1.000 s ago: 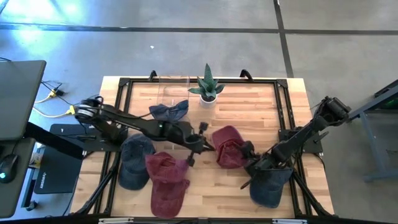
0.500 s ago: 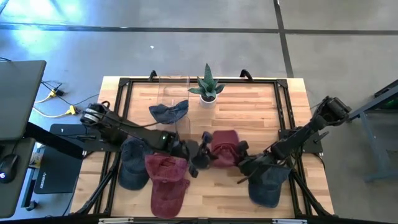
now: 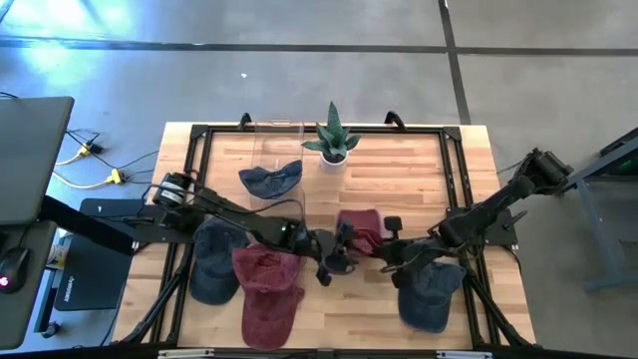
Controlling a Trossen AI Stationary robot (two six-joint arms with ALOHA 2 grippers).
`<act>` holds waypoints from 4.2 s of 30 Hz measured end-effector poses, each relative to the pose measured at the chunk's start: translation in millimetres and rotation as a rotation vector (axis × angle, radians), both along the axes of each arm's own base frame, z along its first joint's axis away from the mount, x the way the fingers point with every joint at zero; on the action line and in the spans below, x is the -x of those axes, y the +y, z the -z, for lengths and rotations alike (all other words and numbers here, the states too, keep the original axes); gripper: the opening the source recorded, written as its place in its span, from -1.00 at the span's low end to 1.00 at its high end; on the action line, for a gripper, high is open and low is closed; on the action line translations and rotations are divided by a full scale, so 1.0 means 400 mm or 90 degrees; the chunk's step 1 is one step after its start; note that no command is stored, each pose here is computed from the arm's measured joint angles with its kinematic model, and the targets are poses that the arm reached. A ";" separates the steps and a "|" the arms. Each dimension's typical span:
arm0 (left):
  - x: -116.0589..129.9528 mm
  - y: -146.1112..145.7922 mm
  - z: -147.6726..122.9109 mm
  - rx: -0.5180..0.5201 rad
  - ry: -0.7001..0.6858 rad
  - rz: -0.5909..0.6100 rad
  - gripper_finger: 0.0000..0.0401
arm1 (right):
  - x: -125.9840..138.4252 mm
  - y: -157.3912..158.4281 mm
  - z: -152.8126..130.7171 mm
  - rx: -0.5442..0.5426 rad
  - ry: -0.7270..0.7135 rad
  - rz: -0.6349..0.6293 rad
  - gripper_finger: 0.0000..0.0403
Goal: Pick & Place hat
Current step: Put the top red cap into the bottom transparent bin
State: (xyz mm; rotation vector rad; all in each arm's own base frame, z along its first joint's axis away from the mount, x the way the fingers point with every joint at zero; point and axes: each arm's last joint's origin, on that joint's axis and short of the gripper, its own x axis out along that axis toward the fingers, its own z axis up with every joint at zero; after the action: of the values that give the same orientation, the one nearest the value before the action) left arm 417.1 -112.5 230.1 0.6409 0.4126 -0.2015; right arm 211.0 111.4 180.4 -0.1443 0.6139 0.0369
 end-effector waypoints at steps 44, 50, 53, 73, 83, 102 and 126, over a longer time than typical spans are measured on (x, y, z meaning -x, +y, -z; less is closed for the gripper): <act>0.010 0.034 0.024 -0.055 0.083 0.000 -0.99 | 0.060 0.010 -0.015 -0.026 0.088 -0.111 -0.14; 0.008 0.039 0.020 -0.076 0.071 -0.042 -1.00 | 0.068 0.058 0.019 0.026 0.091 -0.124 0.22; 0.008 0.040 0.019 -0.078 0.067 -0.048 -1.00 | 0.065 0.087 0.047 0.088 0.071 -0.110 0.22; 0.013 0.026 0.027 -0.095 0.089 0.047 -1.00 | 0.004 0.041 0.130 0.271 0.315 -0.134 -0.12; 0.019 0.021 0.034 -0.087 0.113 0.097 -1.00 | -0.005 0.011 0.008 0.117 0.401 -0.007 -0.47; 0.019 0.018 0.034 -0.024 0.119 0.098 -0.98 | -0.038 -0.127 0.117 -0.084 0.334 0.136 -0.96; -0.016 0.079 0.000 0.184 0.026 -0.087 -0.31 | -0.014 -0.136 0.074 -0.036 0.283 0.198 -0.99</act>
State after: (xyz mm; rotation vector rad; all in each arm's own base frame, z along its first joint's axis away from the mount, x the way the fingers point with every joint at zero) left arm 423.3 -80.8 230.2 0.3233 0.4545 -0.1410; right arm 216.4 57.0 150.6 0.0183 1.0728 -0.2204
